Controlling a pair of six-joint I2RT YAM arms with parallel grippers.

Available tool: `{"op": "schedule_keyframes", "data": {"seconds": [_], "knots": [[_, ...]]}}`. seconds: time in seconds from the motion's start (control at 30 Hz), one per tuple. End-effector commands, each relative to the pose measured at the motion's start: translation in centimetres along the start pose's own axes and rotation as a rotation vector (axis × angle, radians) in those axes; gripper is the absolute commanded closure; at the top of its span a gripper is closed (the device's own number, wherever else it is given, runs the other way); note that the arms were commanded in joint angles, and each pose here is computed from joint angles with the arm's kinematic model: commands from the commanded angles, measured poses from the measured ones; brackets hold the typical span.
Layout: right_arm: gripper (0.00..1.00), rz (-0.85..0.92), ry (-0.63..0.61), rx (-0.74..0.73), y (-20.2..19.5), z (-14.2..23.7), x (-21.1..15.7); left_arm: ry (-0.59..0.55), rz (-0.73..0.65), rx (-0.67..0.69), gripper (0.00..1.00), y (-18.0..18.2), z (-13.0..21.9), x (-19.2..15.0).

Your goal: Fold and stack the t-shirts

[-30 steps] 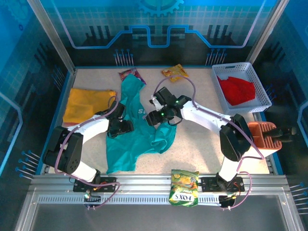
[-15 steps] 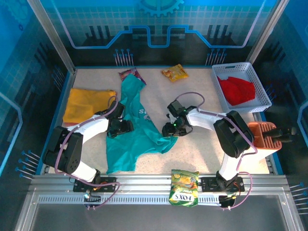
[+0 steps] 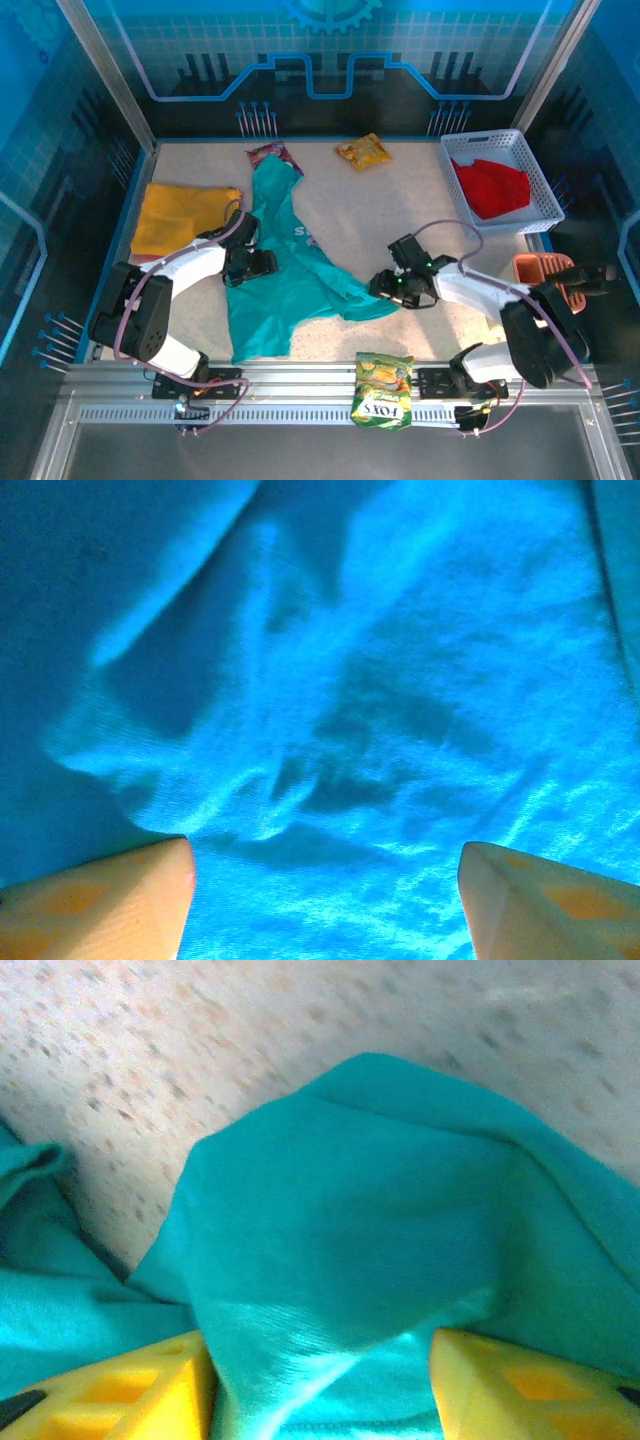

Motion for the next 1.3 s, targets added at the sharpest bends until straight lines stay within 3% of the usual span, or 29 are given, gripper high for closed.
{"op": "schedule_keyframes", "data": {"seconds": [0.0, 0.17, 0.33, 0.53, 0.83, 1.0, 1.27], "knots": [[0.4, -0.076, -0.049, -0.075, -0.7, 2.0, -0.5, 0.013, -0.004, -0.002, 0.29, 0.1, 0.1, -0.1], [0.38, 0.073, -0.151, 0.006, 2.5, 4.0, 3.1, 0.015, -0.005, -0.01, 0.29, -0.1, 0.0, 0.0], [0.39, 0.21, -0.083, 0.173, 7.1, 2.5, 5.7, 0.021, -0.004, -0.017, 0.29, -0.3, 0.1, -0.1], [0.39, 0.2, -0.054, 0.259, 9.3, 0.5, 6.7, 0.019, -0.003, -0.015, 0.29, 0.0, 0.3, -0.3], [0.42, 0.218, -0.015, 0.356, 11.7, -1.3, 6.2, 0.023, -0.003, -0.017, 0.3, 0.0, 0.2, -0.4], [0.43, 0.363, -0.051, 0.295, 13.4, 0.1, 6.4, 0.022, -0.005, -0.016, 0.29, -0.1, 0.3, -0.3], [0.44, 0.506, -0.037, 0.335, 16.4, 0.7, 5.0, 0.027, -0.005, -0.021, 0.29, -0.3, 0.1, -0.3]]}}
Point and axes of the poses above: each hand's point on the last joint's axis, 136 mm out from that joint toward the fingers, its own z axis back along the fingers, its own y axis along the line the jaws close on, x = y × z, the point moved 2 cm from there along z, back along the fingers, and after that the axes turned 15 degrees about z, right-handed, at the moved point
